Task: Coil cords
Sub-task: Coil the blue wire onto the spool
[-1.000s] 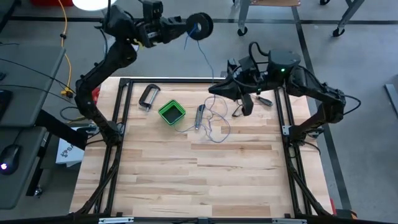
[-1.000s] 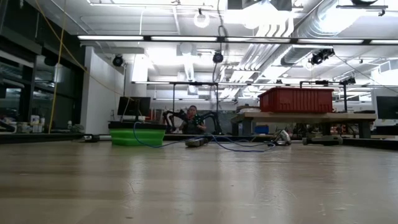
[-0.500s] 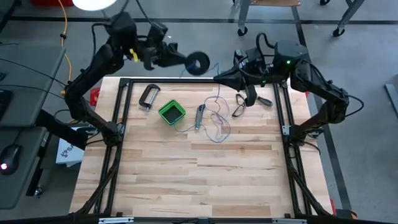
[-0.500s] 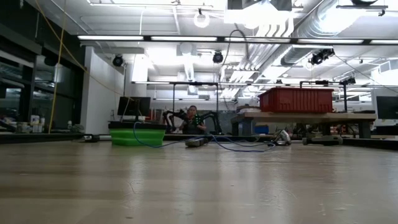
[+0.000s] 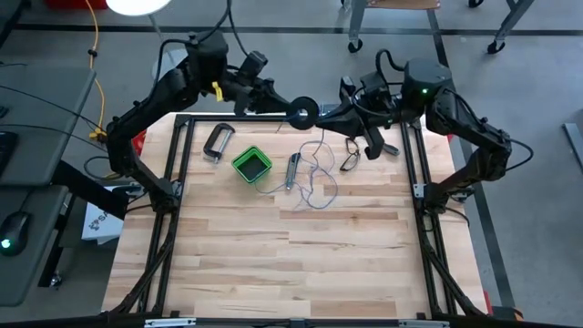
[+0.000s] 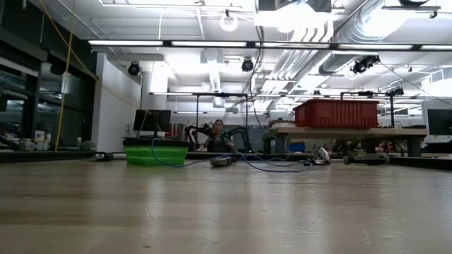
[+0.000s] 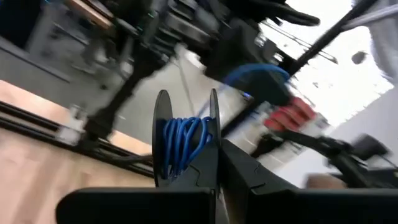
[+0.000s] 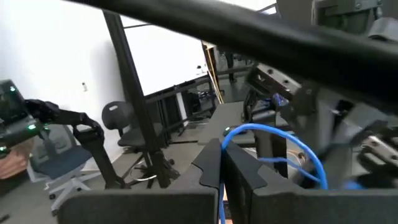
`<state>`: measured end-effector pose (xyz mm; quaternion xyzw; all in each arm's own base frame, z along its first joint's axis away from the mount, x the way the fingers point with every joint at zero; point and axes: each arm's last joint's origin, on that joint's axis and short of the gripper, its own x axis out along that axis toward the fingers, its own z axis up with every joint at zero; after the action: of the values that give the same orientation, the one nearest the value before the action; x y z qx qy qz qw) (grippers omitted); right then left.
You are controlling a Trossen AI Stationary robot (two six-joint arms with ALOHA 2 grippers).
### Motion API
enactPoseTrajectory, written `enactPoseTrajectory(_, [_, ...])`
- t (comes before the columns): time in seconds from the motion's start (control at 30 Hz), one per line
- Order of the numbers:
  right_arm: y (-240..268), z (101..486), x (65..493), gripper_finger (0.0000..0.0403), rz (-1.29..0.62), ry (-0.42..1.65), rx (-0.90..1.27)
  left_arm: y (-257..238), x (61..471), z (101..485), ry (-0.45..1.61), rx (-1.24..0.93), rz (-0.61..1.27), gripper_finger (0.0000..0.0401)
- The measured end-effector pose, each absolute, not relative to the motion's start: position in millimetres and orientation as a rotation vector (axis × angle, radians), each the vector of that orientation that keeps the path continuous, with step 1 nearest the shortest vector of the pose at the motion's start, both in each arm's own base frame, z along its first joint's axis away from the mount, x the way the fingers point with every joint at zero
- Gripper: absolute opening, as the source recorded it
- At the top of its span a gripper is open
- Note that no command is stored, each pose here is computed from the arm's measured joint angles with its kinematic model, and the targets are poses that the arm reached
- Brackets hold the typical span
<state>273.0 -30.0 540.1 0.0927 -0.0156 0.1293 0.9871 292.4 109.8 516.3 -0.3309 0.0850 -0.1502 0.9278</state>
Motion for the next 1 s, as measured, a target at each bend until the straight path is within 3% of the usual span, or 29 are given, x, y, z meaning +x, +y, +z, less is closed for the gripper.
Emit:
enactPoseTrajectory(0.43, [-44.5, 543.9, 269.8, 0.0, 0.275, -0.066, 0.177, 77.2, 323.1, 509.2, 0.289, -0.783, -0.642, 0.0])
enactPoseTrajectory(0.77, [-52.7, 536.3, 284.6, 0.0, 0.317, -0.043, 0.226, 56.6, 359.6, 526.1, 0.069, -0.766, -0.97, 0.0])
enactPoseTrajectory(1.0, [-47.6, 531.8, 293.4, 0.0, 0.339, -0.028, 0.239, 65.7, 352.9, 538.4, -0.197, -0.659, -0.937, 0.0])
